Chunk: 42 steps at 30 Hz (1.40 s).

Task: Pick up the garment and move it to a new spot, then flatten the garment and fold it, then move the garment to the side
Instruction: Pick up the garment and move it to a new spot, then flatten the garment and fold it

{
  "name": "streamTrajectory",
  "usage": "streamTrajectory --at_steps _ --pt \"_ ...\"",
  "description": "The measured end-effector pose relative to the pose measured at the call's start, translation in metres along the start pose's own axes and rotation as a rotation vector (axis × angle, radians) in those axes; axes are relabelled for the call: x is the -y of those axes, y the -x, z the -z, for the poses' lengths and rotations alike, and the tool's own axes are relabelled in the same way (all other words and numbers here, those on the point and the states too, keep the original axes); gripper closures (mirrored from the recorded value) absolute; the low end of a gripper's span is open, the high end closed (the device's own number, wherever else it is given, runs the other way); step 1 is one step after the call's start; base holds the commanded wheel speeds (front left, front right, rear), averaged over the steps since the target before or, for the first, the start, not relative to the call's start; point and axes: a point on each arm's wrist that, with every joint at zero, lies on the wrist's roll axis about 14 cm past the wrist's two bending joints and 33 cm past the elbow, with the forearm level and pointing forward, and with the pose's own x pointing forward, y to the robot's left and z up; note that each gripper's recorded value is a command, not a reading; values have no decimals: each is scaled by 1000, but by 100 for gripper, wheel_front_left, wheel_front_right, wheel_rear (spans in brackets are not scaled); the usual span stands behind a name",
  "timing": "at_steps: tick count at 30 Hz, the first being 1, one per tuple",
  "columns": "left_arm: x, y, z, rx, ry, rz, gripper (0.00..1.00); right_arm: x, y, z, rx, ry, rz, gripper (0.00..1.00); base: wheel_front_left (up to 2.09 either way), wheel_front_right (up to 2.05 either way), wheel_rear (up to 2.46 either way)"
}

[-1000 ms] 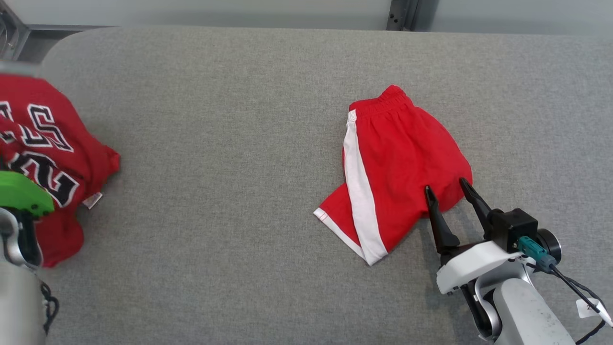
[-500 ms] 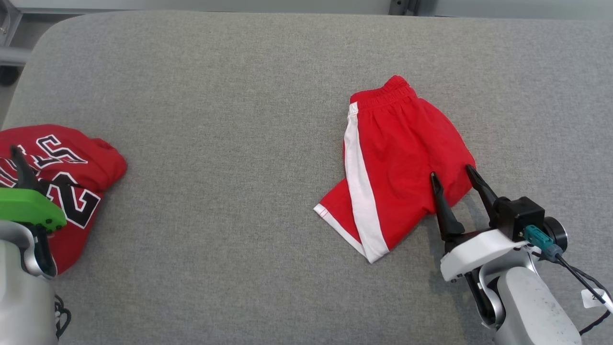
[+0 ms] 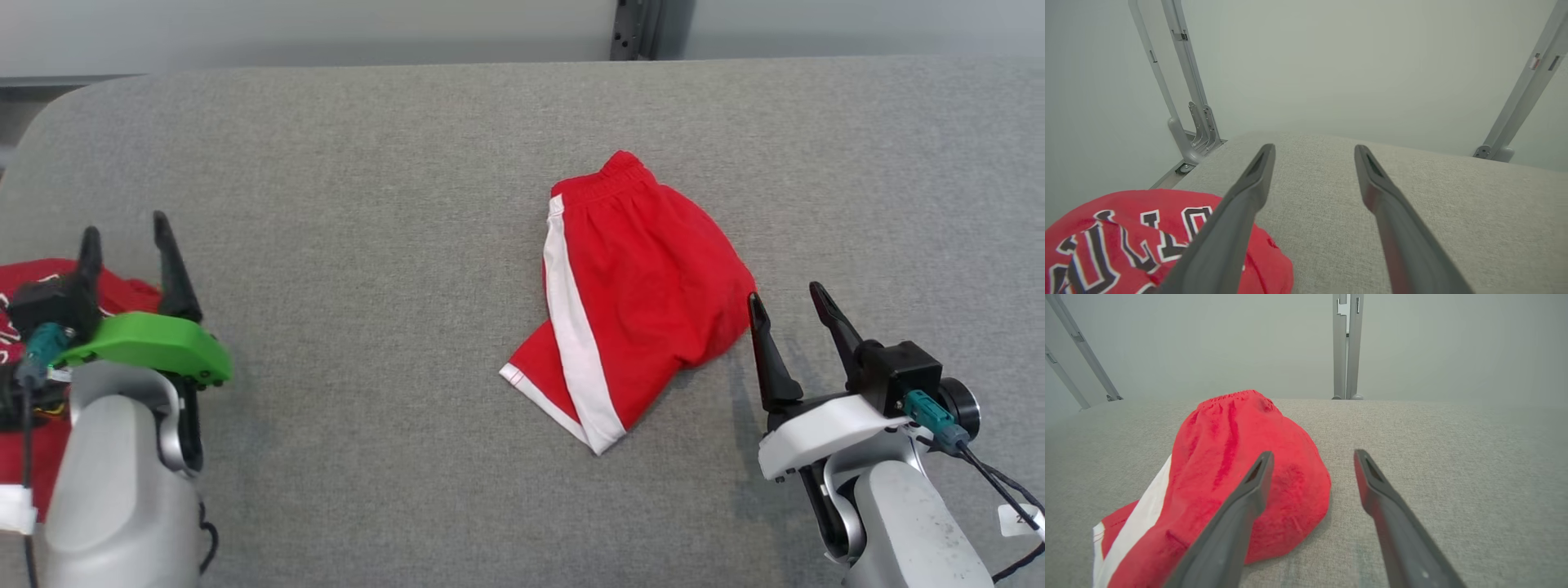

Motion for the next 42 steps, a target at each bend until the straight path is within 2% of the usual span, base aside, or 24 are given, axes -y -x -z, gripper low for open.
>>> streamTrajectory --at_steps 4,11,16,30,42 --pt "44 10 15 -26 -15 107 0 14 12 -6 11 9 46 0 0 0 0" --pt "76 37 36 -69 13 180 0 31 36 -12 19 15 112 0 0 0 0" --pt "77 56 40 -74 15 189 0 37 50 -18 30 22 137 0 0 0 0" --pt "53 110 49 -86 26 151 0 32 78 -25 51 30 148 0 0 0 0" --pt "68 126 58 -116 52 189 0 25 78 -23 45 27 127 0 0 0 0"
